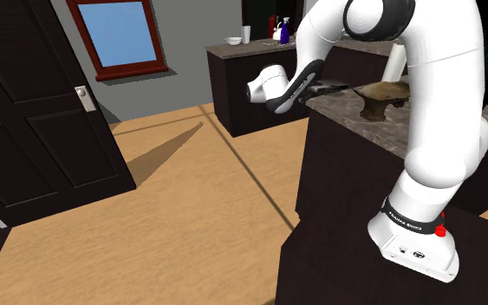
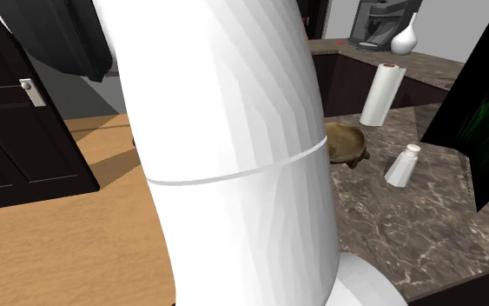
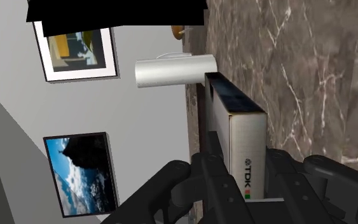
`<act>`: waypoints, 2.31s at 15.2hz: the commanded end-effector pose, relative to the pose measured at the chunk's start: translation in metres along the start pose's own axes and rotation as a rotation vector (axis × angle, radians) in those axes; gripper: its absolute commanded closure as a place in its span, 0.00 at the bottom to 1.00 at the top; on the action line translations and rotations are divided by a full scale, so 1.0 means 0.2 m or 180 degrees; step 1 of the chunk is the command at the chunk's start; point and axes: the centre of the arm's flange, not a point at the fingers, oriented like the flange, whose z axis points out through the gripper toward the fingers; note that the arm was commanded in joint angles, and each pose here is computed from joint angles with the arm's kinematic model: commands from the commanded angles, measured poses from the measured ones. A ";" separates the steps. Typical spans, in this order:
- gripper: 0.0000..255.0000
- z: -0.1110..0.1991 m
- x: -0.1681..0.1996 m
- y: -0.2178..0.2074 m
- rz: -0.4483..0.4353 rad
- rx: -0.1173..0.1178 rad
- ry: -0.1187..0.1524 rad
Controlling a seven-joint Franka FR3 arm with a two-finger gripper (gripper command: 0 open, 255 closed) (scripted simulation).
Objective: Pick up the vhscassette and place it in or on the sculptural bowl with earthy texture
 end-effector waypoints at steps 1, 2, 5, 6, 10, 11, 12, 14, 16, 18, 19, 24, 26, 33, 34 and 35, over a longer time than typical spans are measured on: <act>1.00 -0.01 0.00 0.06 0.0000 -0.0001 -0.0001; 1.00 -0.01 0.00 0.08 0.0000 -0.0001 -0.0001; 1.00 -0.02 0.00 0.16 0.0000 -0.0001 -0.0001; 1.00 -0.02 0.00 0.19 0.0000 -0.0001 -0.0001; 1.00 -0.03 0.00 0.30 0.0000 -0.0001 -0.0001; 1.00 -0.03 0.00 0.32 0.0000 -0.0001 -0.0001; 1.00 -0.03 0.00 0.35 0.0000 -0.0001 -0.0001; 1.00 -0.04 0.00 0.40 0.0000 -0.0001 -0.0001; 1.00 -0.04 0.00 0.45 0.0000 -0.0001 -0.0001; 1.00 -0.05 0.00 0.51 0.0000 -0.0001 -0.0001; 1.00 -0.05 0.00 0.53 0.0000 -0.0001 -0.0001; 1.00 -0.06 0.00 0.66 0.0000 -0.0001 -0.0001; 1.00 -0.07 0.01 0.72 0.0000 -0.0001 -0.0001; 1.00 0.07 -0.37 0.73 0.0000 -0.0001 -0.0001; 1.00 0.09 -0.43 0.73 0.0000 -0.0001 -0.0001; 1.00 0.11 -0.49 0.74 0.0000 -0.0001 -0.0001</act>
